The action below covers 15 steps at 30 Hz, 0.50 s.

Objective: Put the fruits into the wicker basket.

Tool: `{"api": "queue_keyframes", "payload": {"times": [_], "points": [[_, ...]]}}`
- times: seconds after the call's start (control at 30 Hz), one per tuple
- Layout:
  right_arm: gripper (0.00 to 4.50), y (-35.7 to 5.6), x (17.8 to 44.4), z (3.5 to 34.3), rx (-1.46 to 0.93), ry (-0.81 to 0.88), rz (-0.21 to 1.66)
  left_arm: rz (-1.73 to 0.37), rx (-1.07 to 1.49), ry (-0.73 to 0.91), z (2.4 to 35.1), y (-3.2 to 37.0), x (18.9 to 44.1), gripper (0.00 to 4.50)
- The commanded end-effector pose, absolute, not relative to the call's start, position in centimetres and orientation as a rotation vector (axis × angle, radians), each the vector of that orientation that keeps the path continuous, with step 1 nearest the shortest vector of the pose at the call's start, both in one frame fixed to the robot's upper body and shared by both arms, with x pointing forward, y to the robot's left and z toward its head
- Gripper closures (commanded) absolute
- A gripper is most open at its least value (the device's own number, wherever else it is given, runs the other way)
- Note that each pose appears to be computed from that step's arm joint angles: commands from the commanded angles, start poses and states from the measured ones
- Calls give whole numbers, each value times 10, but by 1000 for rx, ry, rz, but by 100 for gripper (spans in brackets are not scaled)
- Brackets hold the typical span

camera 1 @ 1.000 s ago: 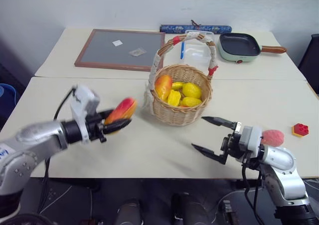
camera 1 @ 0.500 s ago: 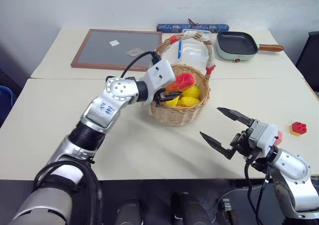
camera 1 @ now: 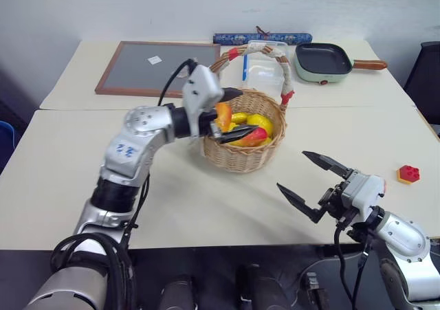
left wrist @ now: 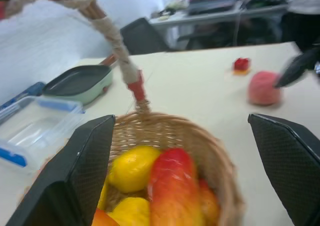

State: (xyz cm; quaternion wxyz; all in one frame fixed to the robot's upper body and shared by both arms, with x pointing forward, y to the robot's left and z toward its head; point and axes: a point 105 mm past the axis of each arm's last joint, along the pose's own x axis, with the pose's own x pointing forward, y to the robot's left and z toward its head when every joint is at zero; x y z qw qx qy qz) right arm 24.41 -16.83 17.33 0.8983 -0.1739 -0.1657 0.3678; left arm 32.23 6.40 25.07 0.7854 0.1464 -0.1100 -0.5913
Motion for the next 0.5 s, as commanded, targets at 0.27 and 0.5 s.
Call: {"api": "queue_keyframes", "payload": {"times": [0.27,0.5], "points": [[0,-242,201,169,-300,-235,470,-1171,396,-127,208,183,283,1],[0,-312,149,134,-321,-57,173,-1119,299,53,166,227,255,1]]}}
